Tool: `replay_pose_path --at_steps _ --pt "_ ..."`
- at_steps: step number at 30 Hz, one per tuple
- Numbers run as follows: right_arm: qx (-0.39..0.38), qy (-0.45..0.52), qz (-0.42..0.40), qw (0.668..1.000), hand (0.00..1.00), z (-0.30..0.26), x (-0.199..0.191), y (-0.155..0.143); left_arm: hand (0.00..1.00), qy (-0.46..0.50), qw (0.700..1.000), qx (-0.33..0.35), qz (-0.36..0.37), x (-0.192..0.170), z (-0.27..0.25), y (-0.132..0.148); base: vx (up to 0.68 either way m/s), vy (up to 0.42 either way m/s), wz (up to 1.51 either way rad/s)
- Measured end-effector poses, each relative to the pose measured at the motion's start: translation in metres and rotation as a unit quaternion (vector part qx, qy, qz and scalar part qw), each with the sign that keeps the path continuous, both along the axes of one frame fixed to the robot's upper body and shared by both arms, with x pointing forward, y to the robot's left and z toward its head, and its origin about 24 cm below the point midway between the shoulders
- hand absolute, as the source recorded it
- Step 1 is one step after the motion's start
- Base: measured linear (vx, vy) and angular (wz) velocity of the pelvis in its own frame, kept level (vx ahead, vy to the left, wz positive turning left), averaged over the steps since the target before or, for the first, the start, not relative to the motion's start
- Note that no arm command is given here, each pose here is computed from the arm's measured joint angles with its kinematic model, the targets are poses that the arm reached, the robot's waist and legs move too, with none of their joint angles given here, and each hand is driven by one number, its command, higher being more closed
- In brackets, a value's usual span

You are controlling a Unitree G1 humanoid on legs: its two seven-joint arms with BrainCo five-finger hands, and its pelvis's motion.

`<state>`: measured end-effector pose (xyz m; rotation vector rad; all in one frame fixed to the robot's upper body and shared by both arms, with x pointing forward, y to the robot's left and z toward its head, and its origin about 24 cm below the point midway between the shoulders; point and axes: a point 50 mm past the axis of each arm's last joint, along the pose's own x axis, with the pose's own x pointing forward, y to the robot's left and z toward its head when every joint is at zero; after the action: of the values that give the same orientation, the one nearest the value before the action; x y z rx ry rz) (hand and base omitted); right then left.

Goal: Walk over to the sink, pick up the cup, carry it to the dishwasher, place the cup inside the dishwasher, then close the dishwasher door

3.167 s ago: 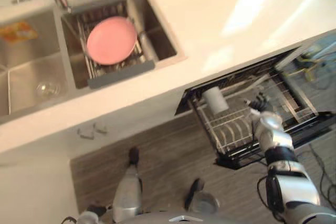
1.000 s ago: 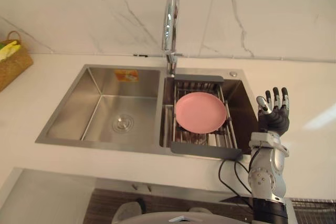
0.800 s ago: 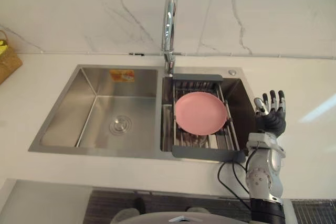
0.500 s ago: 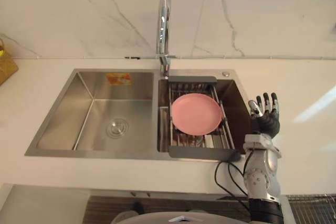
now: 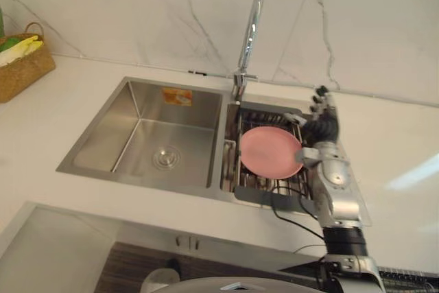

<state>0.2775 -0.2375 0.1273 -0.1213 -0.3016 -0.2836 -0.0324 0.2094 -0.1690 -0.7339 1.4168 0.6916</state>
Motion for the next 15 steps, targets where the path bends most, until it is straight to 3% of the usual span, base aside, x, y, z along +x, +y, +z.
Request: replay_pose_path --at_steps 6,15 --pt "-0.203 0.003 0.030 0.979 0.00 0.029 -0.009 -0.013 0.00 -0.003 0.999 0.012 -0.030 -0.004 0.002 0.009 0.05 -0.002 -0.11" --pt "-0.373 0.048 0.164 0.912 0.00 0.018 -0.007 0.017 0.00 -0.007 0.988 0.033 -0.150 0.017 0.003 0.022 -0.04 -0.001 -0.11"
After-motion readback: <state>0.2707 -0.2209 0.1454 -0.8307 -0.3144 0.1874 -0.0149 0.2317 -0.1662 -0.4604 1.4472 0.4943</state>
